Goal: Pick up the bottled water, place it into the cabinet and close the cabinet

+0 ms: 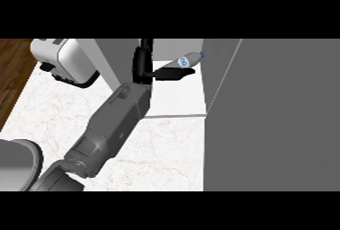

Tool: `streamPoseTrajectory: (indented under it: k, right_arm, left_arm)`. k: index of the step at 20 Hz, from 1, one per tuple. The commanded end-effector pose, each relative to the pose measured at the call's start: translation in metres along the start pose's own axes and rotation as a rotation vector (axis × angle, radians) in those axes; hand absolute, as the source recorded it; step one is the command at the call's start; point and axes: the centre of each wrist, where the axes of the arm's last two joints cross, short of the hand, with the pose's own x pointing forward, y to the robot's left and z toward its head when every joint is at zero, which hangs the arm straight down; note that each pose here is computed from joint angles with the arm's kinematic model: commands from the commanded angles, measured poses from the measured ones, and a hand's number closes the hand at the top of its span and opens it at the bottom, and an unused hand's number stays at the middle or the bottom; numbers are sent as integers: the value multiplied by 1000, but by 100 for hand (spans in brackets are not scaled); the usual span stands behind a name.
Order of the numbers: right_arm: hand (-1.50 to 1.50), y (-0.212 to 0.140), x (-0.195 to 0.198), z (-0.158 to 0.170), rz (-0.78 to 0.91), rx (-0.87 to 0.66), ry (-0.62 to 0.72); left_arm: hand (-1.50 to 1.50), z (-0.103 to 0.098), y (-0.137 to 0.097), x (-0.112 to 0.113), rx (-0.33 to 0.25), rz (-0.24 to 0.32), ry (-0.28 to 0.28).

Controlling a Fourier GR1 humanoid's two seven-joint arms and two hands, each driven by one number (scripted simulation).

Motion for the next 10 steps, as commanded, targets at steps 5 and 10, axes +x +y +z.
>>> streamPoseTrajectory:
  k: [5, 10]
  right_arm:
    - [-150, 5, 23, -6, 17, -10, -32]
    - [-150, 10, 35, -6, 17, 4, -38]
  left_arm:
    - [-150, 51, -7, -14, -100, 139, 31]
    - [-150, 75, -11, -11, -184, 263, 36]
